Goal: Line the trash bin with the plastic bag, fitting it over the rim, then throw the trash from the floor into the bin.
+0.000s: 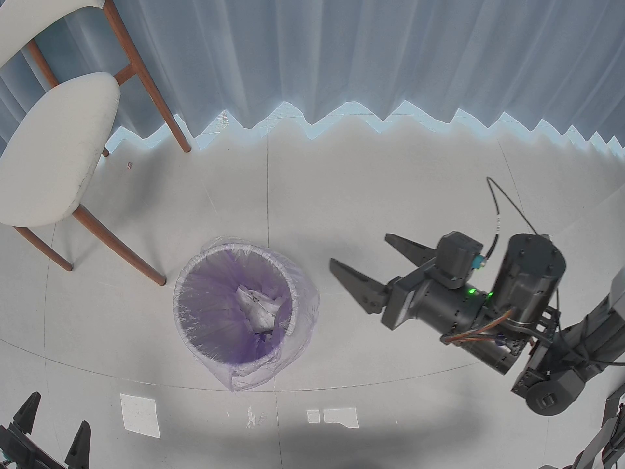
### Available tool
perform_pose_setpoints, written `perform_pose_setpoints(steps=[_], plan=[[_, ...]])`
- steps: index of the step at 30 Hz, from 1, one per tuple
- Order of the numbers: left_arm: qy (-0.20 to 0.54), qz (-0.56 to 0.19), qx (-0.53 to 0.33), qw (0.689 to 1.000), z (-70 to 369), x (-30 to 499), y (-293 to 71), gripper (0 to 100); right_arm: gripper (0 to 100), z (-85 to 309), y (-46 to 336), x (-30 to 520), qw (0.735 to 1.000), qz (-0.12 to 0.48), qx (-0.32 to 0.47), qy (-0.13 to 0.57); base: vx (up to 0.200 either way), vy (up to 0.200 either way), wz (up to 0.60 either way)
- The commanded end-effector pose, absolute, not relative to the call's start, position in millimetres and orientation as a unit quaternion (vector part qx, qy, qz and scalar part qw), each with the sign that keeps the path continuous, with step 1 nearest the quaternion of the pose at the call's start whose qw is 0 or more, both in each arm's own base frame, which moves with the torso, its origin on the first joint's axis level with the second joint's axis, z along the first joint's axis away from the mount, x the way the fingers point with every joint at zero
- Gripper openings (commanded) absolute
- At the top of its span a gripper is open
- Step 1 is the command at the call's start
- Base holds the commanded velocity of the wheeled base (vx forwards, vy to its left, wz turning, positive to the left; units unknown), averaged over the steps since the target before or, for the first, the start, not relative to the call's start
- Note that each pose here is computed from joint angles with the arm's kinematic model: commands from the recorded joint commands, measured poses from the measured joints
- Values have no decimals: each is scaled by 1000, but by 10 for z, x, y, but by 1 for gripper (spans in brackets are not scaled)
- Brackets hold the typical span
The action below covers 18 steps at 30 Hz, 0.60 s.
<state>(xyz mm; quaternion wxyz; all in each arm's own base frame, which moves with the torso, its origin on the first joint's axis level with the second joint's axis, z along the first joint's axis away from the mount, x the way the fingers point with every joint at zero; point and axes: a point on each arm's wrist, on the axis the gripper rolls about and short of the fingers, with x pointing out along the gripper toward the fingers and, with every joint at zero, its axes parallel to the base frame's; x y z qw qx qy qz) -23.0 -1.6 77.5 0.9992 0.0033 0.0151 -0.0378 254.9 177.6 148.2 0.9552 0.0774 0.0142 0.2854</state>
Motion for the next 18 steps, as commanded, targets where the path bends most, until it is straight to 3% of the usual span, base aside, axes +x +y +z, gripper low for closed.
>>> perform_pose_setpoints(steps=[1,8,18], plan=[[17,-38,3,999,723,-227,-16,100,100,1670,1199,2239,969,233,78,-6,0,0,0],[17,-38,3,999,723,-227,-16,100,100,1695,624,1943,982,183,39,-25,0,0,0],[17,-38,3,999,723,-227,-16,100,100,1605,269,1506,992,121,13,-31,0,0,0]])
